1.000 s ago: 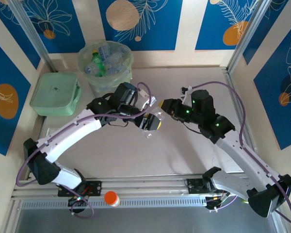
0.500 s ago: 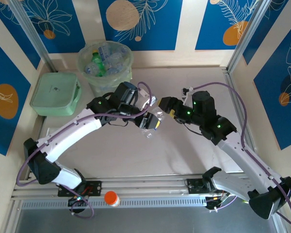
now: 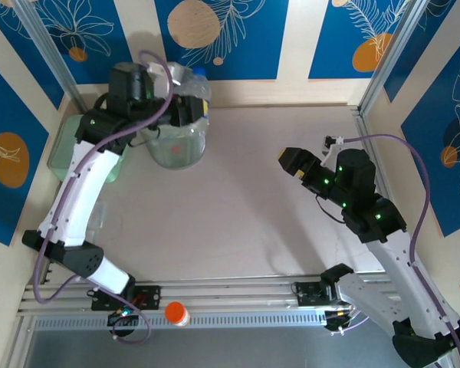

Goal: Put the plastic bottles in the bin

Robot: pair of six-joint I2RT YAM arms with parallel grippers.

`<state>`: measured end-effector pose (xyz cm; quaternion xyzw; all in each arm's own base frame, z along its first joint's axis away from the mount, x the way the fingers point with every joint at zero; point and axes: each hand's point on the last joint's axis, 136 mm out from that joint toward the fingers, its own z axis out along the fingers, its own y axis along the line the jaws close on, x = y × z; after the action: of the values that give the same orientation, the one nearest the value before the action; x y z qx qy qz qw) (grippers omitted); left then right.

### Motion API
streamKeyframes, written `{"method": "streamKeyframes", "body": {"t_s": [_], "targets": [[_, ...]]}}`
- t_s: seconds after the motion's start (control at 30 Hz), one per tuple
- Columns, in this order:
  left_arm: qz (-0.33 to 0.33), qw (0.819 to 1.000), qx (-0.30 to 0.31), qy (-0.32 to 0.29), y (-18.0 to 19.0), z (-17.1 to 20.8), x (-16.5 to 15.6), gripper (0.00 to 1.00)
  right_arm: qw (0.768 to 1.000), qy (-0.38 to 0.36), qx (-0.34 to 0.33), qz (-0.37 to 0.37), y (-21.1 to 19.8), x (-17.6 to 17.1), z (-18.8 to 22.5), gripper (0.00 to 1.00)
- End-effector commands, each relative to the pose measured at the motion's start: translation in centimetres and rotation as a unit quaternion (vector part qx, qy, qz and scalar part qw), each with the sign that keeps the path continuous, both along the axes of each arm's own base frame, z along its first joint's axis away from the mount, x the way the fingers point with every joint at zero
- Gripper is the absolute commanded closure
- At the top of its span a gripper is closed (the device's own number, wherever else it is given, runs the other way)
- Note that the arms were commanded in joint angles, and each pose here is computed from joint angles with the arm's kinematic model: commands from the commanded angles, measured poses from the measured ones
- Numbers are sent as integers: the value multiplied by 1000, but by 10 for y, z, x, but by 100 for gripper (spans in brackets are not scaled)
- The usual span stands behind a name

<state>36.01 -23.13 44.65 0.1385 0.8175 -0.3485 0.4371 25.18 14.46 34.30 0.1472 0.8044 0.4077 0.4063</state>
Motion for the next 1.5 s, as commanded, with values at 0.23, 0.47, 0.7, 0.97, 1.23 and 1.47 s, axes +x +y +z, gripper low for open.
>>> {"method": "streamKeyframes", "body": {"t_s": [0.23, 0.47, 0.7, 0.97, 1.23, 1.47], "targets": [[245, 967, 17, 67, 74, -31, 111, 62, 998, 48, -29, -5, -4, 11, -40, 15], [306, 949, 31, 74, 106, -47, 146, 64, 996, 82, -35, -1, -1, 19, -63, 16], [329, 939, 50, 88, 117, -68, 159, 52, 995, 94, -31, 1, 0, 26, -73, 16], [349, 931, 52, 95, 126, -75, 164, 33, 994, 109, -31, -2, -1, 31, -84, 16], [352, 933, 41, 65, 133, -50, 160, 28, 994, 106, -26, 0, -2, 30, -81, 16], [288, 957, 45, 9, 114, -25, 161, 47, 994, 108, -23, 0, -1, 31, -84, 16]]}}
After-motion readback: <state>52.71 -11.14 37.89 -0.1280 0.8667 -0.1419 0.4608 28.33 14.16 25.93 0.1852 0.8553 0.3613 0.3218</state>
